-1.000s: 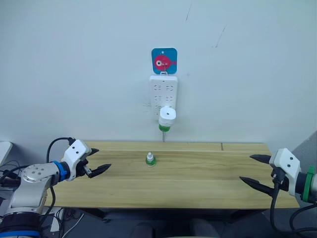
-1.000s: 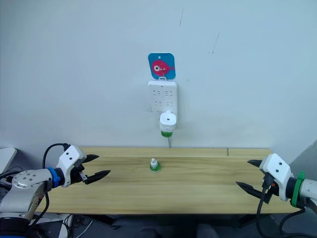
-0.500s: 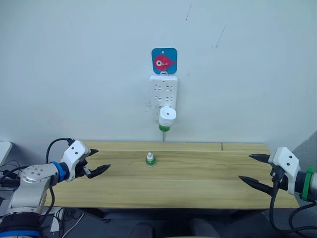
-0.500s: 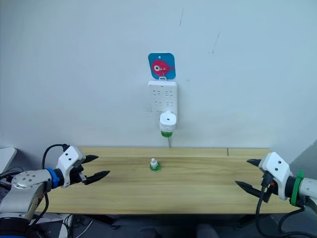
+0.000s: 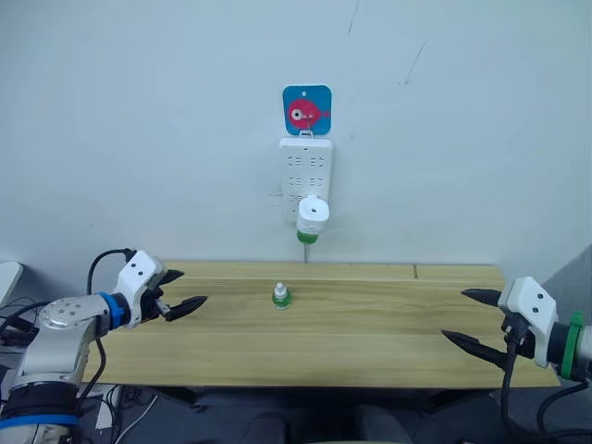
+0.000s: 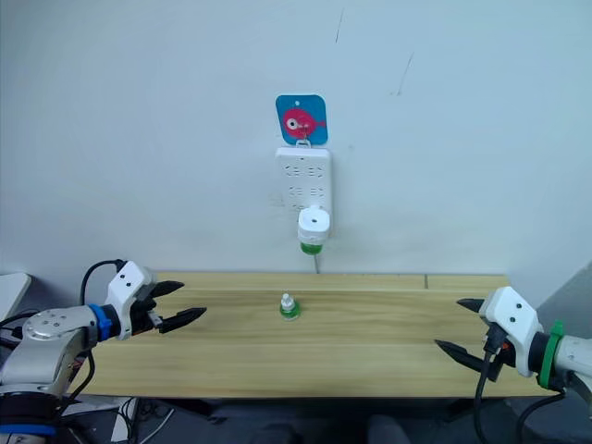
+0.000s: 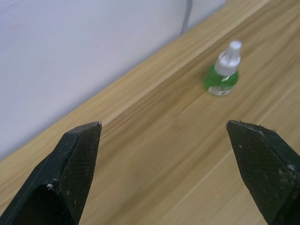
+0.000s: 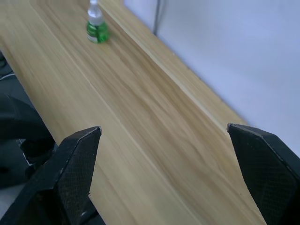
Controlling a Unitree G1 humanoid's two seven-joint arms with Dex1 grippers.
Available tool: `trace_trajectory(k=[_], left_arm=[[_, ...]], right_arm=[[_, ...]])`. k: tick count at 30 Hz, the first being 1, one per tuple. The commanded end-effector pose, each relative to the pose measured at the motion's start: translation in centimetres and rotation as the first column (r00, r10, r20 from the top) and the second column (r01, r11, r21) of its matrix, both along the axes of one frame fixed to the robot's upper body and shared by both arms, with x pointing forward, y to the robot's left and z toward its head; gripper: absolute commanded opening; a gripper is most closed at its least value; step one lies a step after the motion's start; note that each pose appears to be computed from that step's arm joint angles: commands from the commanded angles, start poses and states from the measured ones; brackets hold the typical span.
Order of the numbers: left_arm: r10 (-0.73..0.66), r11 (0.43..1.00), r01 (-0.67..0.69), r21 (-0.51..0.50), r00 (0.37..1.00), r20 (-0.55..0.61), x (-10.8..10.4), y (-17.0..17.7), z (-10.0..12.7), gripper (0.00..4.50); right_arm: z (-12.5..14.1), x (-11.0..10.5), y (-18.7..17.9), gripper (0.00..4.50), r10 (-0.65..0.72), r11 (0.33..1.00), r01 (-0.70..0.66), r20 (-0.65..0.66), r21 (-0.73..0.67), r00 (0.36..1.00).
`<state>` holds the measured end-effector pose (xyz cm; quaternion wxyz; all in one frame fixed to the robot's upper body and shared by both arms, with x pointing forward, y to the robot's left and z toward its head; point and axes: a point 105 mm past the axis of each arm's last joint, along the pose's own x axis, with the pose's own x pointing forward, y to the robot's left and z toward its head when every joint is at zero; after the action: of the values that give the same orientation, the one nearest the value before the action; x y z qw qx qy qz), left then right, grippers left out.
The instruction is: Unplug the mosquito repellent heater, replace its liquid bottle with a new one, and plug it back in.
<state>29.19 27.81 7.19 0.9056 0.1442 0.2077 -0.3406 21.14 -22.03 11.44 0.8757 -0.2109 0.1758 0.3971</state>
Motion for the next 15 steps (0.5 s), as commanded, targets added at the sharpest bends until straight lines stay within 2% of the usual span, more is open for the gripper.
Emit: trace_trajectory(k=[1, 10, 15], left_arm=[[-0.132, 0.991, 0.133, -0.012, 0.989, 0.071, 1.1, -3.2, 2.6, 4.48], [-0.230, 0.966, 0.240, -0.091, 0.967, 0.111, 2.5, -6.9, 5.2, 4.48], [-0.235, 0.956, 0.265, -0.126, 0.949, 0.211, 4.4, -8.5, 7.7, 4.48]], right_arm=[[2.9, -0.2, 3.1, 4.50, 0.070, 0.996, -0.075, 0.102, 0.051, 0.992], [6.5, -0.3, 7.3, 4.50, 0.111, 0.981, -0.140, 0.209, 0.133, 0.972], [7.8, -0.7, 9.1, 4.50, 0.084, 0.970, -0.138, 0.257, 0.200, 0.963]])
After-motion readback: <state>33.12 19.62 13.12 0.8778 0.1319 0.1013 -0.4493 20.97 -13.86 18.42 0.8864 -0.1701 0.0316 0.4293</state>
